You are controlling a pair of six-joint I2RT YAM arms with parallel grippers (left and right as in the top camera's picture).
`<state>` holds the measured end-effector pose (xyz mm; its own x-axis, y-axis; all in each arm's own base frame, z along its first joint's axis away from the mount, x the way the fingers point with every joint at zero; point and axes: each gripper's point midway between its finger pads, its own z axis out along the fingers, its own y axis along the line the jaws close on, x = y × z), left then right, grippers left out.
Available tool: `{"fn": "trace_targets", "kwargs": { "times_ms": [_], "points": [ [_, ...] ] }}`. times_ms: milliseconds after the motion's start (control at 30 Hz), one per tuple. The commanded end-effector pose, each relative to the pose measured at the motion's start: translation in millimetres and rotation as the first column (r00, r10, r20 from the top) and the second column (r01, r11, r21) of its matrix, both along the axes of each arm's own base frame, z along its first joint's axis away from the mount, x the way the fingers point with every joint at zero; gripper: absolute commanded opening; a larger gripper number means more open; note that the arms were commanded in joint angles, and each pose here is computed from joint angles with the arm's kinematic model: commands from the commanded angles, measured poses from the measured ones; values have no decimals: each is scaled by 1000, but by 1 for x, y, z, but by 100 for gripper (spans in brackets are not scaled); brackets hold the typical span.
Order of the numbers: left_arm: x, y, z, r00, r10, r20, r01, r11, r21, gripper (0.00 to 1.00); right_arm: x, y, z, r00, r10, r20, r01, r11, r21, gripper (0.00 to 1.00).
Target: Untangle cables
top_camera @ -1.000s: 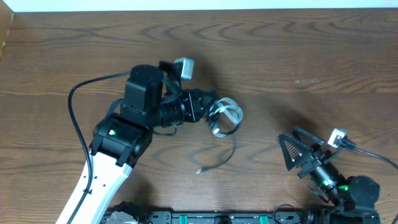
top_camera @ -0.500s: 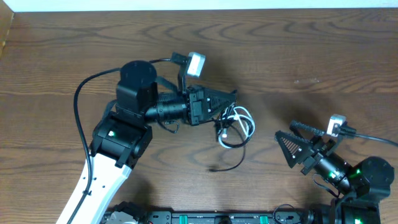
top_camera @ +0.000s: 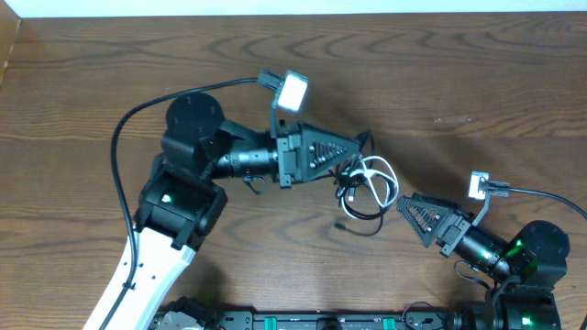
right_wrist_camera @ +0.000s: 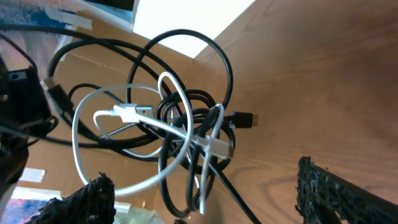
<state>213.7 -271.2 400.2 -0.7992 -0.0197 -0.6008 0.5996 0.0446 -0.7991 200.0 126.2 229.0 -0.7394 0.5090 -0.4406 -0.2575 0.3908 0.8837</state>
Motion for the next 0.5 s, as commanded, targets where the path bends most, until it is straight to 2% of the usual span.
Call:
{"fn": "trace_targets", "kwargs": {
  "times_ms": [0,233,467],
  "points": [
    [-17,-7,8,999,-49,22,49,999,-14,8,5,-2,2,997,-53,-57,55,998,33,88],
    [-21,-16,11,998,-45,41,46,999,-23,8,8,4,-2,989,-87,-122,94,994,56,71],
    [-24,-27,18,997,-15,74,19,999,-46,8,11,9,-6,978,-133,-158,143,988,53,62]
  ]
}}
